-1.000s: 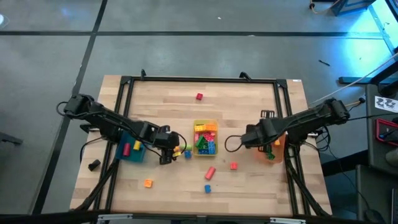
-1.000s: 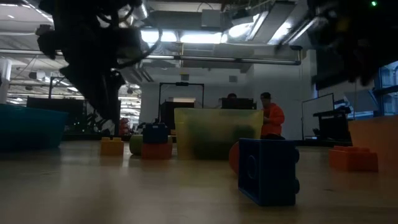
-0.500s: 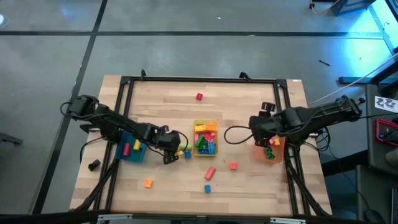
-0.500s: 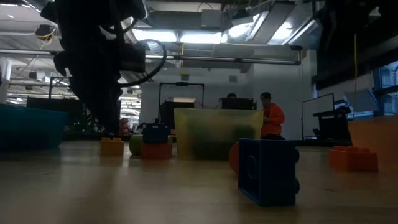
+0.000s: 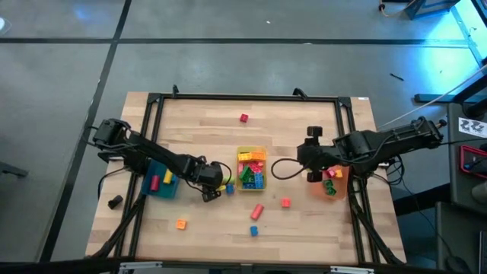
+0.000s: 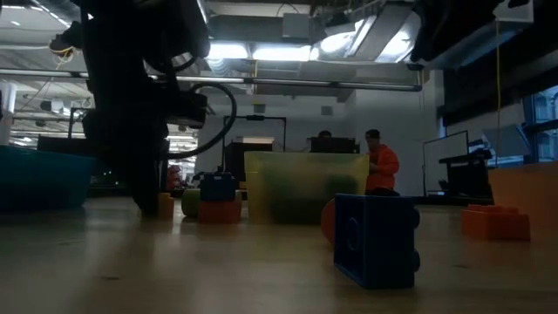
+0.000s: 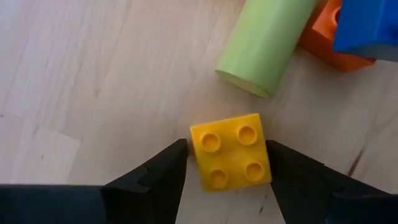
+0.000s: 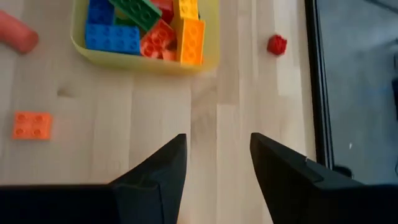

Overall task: Sort blocks by size
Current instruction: Put the yellow 4 stud game piece into the orange bin

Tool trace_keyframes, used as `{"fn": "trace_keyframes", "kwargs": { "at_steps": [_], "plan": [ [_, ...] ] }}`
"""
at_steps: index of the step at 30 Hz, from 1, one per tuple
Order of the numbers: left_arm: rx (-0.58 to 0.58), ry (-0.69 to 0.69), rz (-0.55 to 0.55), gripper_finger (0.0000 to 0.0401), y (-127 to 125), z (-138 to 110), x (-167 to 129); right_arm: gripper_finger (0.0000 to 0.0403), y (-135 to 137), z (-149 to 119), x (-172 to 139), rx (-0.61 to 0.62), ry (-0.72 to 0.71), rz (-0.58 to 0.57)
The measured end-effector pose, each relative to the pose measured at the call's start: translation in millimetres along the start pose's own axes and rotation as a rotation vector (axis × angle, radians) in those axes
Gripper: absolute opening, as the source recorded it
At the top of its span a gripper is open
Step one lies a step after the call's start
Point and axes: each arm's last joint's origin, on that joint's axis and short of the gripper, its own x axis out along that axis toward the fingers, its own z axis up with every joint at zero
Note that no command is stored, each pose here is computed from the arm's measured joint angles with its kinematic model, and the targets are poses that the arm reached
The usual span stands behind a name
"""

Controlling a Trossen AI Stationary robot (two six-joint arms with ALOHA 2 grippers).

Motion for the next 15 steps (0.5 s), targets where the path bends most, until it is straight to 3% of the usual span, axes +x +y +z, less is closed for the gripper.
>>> {"fn": "trace_keyframes", "kwargs": {
  "at_steps": [3,7,9,15],
  "plan": [
    [-0.002,0.009,-0.008,0.0197,-0.6,-0.1,1.0,0.0179,0.2,5.1,-0.1,-0.044,-0.049,0.004],
    [-0.019,0.013,-0.055,0.0147,0.0,2.8,-2.9,0.0179,2.1,12.7,2.5,-0.104,-0.123,0.006],
    [-0.041,0.021,-0.102,0.0124,0.6,7.5,-6.6,0.0179,4.0,16.8,5.9,-0.124,-0.158,0.005],
    [-0.039,-0.103,-0.321,0.0124,-0.3,35.7,-22.8,0.0179,10.3,27.8,17.5,-0.212,-0.228,-0.002]
  ]
}}
